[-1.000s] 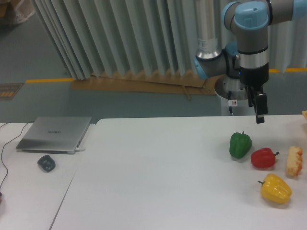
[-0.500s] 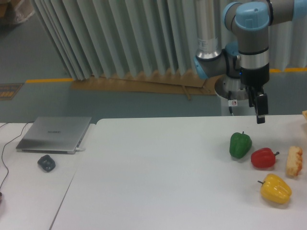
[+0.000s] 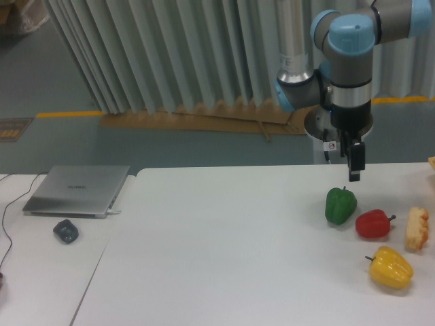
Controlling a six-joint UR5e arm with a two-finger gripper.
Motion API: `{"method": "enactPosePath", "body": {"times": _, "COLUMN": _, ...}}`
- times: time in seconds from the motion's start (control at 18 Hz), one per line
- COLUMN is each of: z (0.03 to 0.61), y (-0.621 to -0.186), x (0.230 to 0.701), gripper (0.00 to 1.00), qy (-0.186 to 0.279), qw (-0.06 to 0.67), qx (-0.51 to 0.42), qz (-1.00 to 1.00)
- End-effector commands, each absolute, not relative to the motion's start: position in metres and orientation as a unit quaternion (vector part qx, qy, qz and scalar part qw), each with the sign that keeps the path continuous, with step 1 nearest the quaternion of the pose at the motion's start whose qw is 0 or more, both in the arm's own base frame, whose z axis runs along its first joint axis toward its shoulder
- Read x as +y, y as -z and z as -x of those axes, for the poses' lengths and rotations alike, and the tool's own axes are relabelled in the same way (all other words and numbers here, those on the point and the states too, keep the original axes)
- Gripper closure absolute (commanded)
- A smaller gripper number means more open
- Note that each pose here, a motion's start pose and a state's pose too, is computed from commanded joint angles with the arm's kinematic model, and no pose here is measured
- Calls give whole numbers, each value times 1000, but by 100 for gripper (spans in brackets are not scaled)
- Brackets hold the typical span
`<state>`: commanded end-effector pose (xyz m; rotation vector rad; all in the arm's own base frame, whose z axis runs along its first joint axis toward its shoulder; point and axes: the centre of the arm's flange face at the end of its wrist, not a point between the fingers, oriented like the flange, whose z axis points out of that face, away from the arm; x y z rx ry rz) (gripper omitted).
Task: Place the green pepper in a basket
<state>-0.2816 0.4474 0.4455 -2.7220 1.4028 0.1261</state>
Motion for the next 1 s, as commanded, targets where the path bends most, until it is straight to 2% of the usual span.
{"method": "enactPosePath", "body": {"times": 0.22, "z": 288, "y": -441, "x": 448, "gripper": 0, "qy": -41, "qw": 32, "qx": 542, "qz": 839}}
{"method": "enactPosePath", "body": {"times": 1.0, "z": 301, "y": -452, "x": 450, "gripper": 0, "qy": -53, "qw": 36, "qx": 545, "qz": 836}}
